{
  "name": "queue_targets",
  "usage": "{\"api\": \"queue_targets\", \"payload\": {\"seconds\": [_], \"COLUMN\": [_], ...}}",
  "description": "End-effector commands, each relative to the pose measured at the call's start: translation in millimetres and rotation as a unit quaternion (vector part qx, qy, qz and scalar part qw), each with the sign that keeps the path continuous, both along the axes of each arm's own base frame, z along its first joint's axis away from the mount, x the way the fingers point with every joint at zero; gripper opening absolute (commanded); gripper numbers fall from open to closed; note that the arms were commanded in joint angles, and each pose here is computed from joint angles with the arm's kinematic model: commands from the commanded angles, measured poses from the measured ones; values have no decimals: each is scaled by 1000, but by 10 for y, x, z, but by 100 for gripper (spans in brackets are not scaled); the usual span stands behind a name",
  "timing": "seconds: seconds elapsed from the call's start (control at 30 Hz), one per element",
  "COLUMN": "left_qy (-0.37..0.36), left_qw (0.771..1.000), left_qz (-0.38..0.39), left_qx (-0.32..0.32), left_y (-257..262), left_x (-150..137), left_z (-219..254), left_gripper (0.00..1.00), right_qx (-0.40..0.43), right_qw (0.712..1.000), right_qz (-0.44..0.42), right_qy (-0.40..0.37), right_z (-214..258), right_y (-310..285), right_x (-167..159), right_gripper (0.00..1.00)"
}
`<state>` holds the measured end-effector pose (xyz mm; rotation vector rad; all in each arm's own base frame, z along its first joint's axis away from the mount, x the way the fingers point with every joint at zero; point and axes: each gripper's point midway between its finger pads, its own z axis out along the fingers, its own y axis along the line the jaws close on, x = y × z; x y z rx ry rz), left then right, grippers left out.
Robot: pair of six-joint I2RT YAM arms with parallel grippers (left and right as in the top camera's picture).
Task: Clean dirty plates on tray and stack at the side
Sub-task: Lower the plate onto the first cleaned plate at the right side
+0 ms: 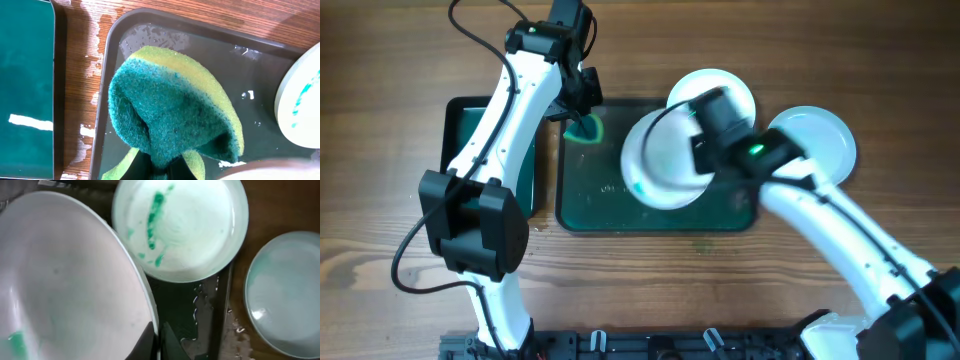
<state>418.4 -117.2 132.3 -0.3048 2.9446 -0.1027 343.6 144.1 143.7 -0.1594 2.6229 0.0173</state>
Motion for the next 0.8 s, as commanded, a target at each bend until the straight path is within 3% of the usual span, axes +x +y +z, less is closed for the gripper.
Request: {"api": "queue_targets", "payload": {"seconds": [0.0,0.17,0.4,0.77], "left_qy": [-15,-15,-16,-17], "left_qw": [1000,1000,1000,1000], "left_qz": [-7,-7,-7,-7], "left_qx": [-7,-7,-7,-8], "left_y": [-12,-12,-13,-15], "left_x": [31,31,34,41], "left_z": [112,112,112,114], "left_gripper": [4,4,4,4], "right_qx": [132,142,86,64], "right_qw": [989,969,924,910], "right_qz": [-57,-199,-372,-410], "right_qy": [32,23,26,25], "right_z": [101,60,-272,-881], "right_y": [-353,-1398,-2475,-2766], "right_x": [112,239,-65,-76], "right_gripper": [4,4,4,4]}}
